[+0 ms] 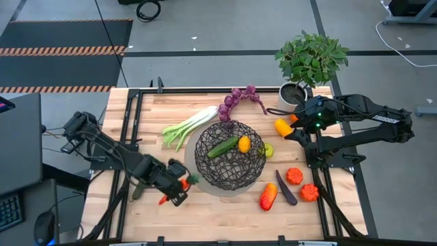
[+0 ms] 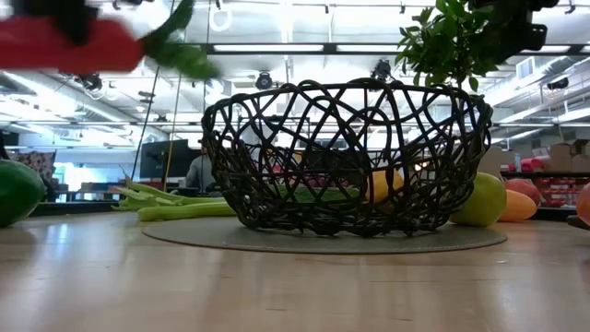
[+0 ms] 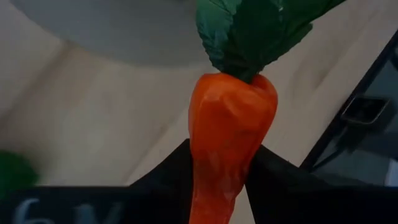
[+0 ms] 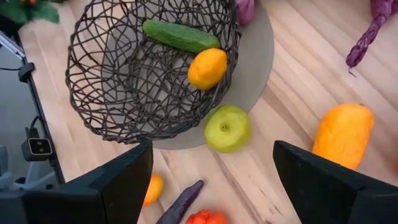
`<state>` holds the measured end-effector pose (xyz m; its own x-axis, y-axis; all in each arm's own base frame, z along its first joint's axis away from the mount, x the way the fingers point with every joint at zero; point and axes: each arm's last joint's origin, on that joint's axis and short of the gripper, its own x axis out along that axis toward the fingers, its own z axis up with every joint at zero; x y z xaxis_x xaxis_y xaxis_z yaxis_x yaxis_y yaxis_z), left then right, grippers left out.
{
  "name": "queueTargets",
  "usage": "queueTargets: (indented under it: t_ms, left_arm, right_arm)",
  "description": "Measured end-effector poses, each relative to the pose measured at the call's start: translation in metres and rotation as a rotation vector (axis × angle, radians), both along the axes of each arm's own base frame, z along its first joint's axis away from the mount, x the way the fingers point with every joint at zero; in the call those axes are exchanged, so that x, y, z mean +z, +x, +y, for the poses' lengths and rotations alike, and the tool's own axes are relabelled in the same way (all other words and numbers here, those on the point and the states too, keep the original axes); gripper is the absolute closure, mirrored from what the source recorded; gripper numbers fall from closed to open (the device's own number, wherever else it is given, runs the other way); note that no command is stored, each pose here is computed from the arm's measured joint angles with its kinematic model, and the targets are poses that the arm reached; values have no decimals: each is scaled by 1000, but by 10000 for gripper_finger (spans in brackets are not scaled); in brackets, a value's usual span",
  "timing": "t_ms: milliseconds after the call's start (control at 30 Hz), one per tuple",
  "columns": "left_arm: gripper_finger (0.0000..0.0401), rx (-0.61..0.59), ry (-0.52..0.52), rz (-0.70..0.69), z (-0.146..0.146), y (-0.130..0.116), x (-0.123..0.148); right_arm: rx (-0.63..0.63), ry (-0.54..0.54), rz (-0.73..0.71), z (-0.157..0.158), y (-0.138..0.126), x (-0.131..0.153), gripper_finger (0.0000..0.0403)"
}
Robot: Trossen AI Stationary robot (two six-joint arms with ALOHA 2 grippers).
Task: Build produce basket
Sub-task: Put the orange carrot into the black wire basket
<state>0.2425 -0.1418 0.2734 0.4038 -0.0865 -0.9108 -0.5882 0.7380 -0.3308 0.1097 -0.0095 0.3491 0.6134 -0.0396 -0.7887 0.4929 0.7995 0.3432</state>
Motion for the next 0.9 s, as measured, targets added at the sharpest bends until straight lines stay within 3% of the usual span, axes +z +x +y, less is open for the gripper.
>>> queueTargets:
  t_ms: [233,400,567,700,900]
  left_arm:
    - [287,46,63,-128,29,21,47]
    - [287,105,92,-248,59,41,63]
    - [282,176,125,-456,90,67,76]
    - [283,213,159,-557,110,87,76]
    - [255,269,175,-503,129,110,52]
  right_arm:
    - [15,-13,-17,0,1,1,68]
    - [21,-17,-19,0,0,1,68]
    - [6,13,-27,1,-2,2,68]
    - [-22,52,-38,2,-8,3,68]
    - [-80,101,-62,3,-21,5,68]
